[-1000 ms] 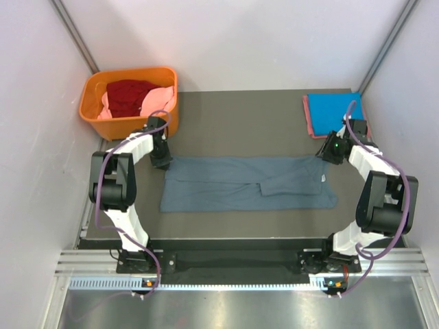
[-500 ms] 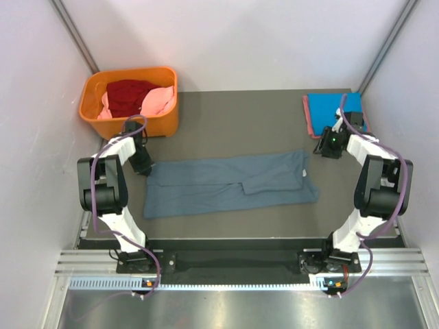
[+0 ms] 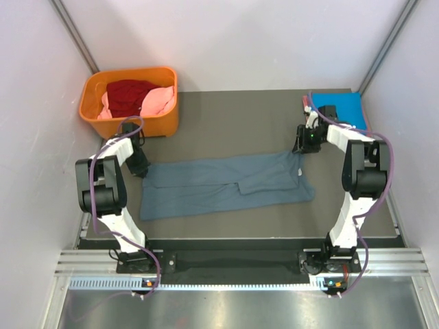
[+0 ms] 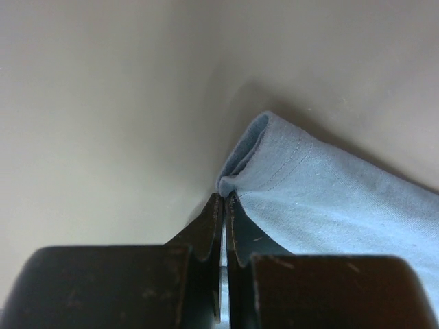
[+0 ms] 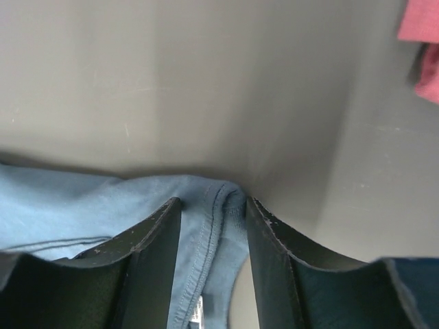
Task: Fold and stack the t-shirts
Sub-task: Fold the tshirt
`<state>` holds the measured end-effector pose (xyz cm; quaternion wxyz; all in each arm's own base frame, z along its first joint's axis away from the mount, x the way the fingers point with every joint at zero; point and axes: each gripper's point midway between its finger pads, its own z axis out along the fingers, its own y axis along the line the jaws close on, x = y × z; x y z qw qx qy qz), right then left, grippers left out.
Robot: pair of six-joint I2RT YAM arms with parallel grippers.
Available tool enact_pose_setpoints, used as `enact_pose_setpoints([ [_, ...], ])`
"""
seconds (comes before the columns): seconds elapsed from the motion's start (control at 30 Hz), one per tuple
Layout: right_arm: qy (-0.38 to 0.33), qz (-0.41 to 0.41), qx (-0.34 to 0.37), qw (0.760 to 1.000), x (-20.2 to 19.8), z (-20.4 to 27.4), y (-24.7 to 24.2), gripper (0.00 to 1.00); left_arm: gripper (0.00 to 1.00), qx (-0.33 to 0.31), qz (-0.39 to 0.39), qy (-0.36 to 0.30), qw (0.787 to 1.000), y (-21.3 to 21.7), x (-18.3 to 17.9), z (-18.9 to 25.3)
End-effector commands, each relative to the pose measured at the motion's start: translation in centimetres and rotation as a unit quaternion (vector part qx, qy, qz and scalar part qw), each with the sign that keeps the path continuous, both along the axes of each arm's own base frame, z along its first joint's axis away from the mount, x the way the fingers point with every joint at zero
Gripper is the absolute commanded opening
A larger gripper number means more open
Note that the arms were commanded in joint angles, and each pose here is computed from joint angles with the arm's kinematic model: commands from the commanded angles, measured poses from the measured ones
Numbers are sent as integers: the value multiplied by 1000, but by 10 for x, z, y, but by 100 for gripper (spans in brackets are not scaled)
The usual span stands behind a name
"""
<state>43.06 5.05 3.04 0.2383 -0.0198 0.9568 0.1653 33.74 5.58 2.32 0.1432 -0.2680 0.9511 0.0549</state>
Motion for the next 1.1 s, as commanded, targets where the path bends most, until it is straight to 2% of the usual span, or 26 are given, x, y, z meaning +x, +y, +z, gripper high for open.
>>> enact_pose_setpoints([
  [0.0, -23, 22, -23, 999, 9, 10, -1, 43, 0, 23, 18, 15, 999, 17, -9, -2],
  [0.23, -2, 46, -25, 999, 5, -2, 1, 38, 0, 22, 20, 17, 999, 20, -11, -3],
  [0.33, -12, 53, -12, 998, 9, 0, 6, 32, 0, 16, 19, 16, 1000, 18, -11, -4],
  [0.43, -19, 62, 3, 998, 14, 0, 11, 21, 0, -14, 8, 7, 1000, 7, -8, -5],
  [0.57, -24, 70, -7, 997, 20, -5, 22, 2, 0, -5, 15, 15, 1000, 10, -13, -5],
  [0.7, -33, 65, -4, 997, 36, -4, 28, 0, 1, 6, 29, 22, 999, 14, -18, -3],
  [0.73, -49, 65, -4, 997, 47, 3, 31, 0, 6, 4, 30, 22, 999, 13, -18, -3],
  [0.77, -55, 68, -4, 996, 51, 5, 37, 0, 19, -3, 29, 8, 1000, 10, -15, 2],
  [0.8, -65, 67, -3, 996, 61, 9, 39, 0, 27, -2, 34, 0, 999, 11, -13, 5],
  [0.87, -74, 70, -5, 995, 70, 11, 47, 0, 34, 18, 43, -26, 999, 18, -8, 22],
  [1.07, -112, 44, -8, 993, 121, 23, 58, 0, 39, 106, 79, -87, 987, 52, 10, 89],
])
